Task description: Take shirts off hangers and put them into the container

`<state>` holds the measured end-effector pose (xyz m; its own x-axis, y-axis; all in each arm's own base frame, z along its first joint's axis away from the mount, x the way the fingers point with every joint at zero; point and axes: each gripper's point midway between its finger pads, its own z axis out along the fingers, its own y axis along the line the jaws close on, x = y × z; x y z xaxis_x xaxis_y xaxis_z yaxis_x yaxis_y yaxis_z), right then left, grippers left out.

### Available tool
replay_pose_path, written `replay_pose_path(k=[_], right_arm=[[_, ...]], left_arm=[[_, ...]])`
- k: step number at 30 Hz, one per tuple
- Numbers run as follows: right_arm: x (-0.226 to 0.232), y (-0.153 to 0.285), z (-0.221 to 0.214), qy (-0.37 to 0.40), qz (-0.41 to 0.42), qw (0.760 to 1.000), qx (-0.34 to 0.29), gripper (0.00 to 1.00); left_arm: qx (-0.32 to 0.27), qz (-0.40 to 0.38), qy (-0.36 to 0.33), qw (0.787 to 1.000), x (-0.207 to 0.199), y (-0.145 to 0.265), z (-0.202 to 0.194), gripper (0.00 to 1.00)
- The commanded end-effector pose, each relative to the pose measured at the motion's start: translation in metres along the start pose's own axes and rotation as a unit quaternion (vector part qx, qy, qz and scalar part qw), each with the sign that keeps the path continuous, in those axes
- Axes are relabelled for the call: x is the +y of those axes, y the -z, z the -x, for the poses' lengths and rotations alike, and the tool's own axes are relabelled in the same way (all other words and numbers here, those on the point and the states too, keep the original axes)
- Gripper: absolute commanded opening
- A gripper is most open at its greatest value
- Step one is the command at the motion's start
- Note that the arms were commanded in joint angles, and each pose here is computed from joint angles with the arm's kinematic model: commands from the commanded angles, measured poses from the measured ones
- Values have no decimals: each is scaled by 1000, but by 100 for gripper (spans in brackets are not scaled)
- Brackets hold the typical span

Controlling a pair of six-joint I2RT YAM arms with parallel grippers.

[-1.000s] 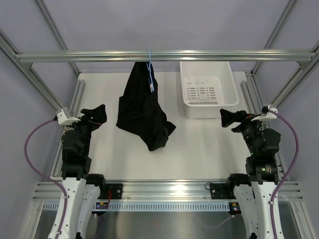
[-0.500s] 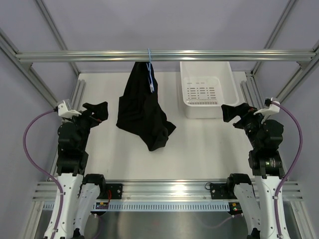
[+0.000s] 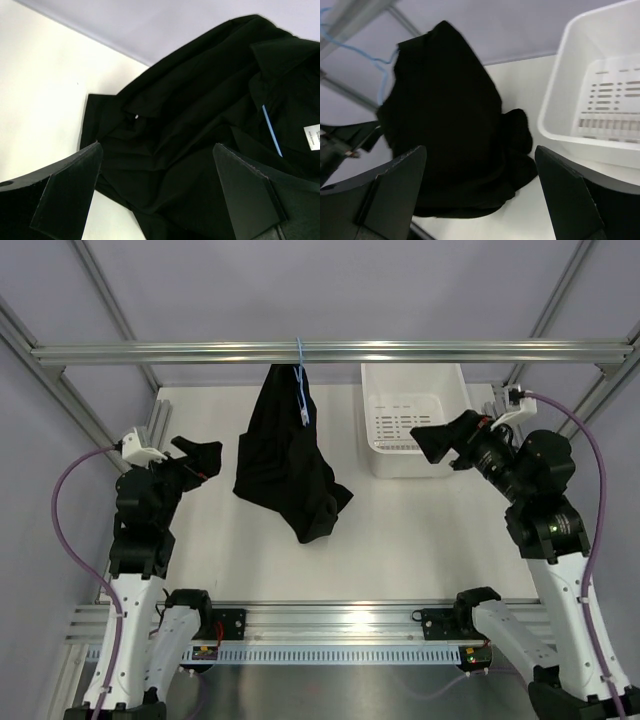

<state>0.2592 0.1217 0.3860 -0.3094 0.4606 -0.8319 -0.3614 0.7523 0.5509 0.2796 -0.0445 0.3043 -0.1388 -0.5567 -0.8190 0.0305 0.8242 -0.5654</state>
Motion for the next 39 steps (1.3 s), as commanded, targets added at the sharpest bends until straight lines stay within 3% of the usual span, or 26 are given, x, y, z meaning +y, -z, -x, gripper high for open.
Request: replay_pose_path(k=[1, 3, 4, 5, 8, 12, 13, 16, 23, 28, 39], right_arm=[[66, 5, 25, 19, 82, 996, 13, 100], [70, -20, 18, 37, 67, 996, 40, 100], [98, -18, 18, 51, 93, 993, 55, 100], [94, -37, 14, 66, 65, 994, 61, 100], [124, -59, 10, 78, 89, 990, 78, 99], [152, -93, -4, 101, 95, 984, 109, 87], [162, -94, 2, 105, 102, 984, 106, 76], [163, -116, -13, 144, 67, 981, 109, 75], [156, -101, -40, 148, 56, 981, 113, 72], [158, -86, -74, 152, 59, 977, 139, 73], [155, -108, -101, 202, 21, 968, 147, 72]], left_arm=[[22, -28, 16, 999, -18, 0, 2, 99], [47, -22, 25, 998, -17, -6, -5, 99], [62, -19, 25, 998, -16, -6, -9, 99], [65, -24, 14, 998, -19, -6, -6, 99], [63, -13, -7, 998, -15, -5, -3, 99], [42, -12, -24, 999, -16, 6, 6, 99], [39, -12, -26, 999, -17, 7, 8, 99], [36, -20, -30, 999, -21, 11, 11, 99], [18, -45, -41, 998, -26, 18, 12, 99], [37, -51, -39, 997, -27, 10, 6, 99], [29, -70, -30, 997, -34, 12, 8, 99]])
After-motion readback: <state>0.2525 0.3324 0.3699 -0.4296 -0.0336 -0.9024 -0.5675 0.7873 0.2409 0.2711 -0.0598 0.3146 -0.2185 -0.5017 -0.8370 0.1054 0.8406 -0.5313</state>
